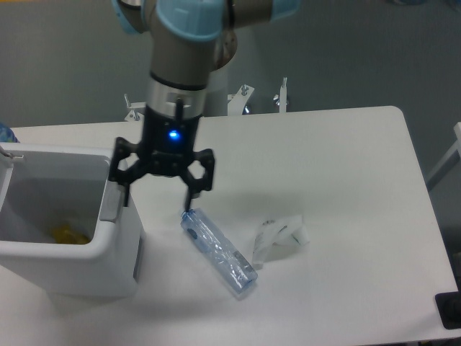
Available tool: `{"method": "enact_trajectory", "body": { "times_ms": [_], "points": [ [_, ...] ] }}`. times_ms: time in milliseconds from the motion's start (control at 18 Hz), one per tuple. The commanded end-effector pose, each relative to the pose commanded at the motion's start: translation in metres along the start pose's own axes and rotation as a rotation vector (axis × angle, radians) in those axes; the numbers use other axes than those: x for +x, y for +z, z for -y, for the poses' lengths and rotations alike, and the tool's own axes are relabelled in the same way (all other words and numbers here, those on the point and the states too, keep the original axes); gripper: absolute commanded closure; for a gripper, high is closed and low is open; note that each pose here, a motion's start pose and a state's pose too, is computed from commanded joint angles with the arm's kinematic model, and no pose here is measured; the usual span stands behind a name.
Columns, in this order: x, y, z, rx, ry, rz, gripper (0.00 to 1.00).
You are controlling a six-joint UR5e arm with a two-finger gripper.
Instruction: Open the trash can
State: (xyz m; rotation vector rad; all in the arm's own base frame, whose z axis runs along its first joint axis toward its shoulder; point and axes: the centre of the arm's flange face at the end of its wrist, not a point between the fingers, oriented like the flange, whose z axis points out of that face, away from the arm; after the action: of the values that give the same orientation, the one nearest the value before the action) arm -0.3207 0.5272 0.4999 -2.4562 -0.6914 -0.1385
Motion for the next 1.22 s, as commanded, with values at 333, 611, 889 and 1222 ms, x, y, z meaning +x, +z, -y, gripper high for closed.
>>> {"method": "enact_trajectory", "body": {
  "times_ms": [333,611,889,1222],
  "points": [
    [-0.091,-0.007,-0.002,0.000,0.046,0.066,0.00],
    [-0.166,0.013,-0.026,-0.056,0.024,0.089,0.00],
    [-0.226,0.027,-0.060,-0.216,0.100,0.257,0.00],
    [-0.290,0.026,-0.079,-0.294,0.197,0.292,0.00]
  ]
}}
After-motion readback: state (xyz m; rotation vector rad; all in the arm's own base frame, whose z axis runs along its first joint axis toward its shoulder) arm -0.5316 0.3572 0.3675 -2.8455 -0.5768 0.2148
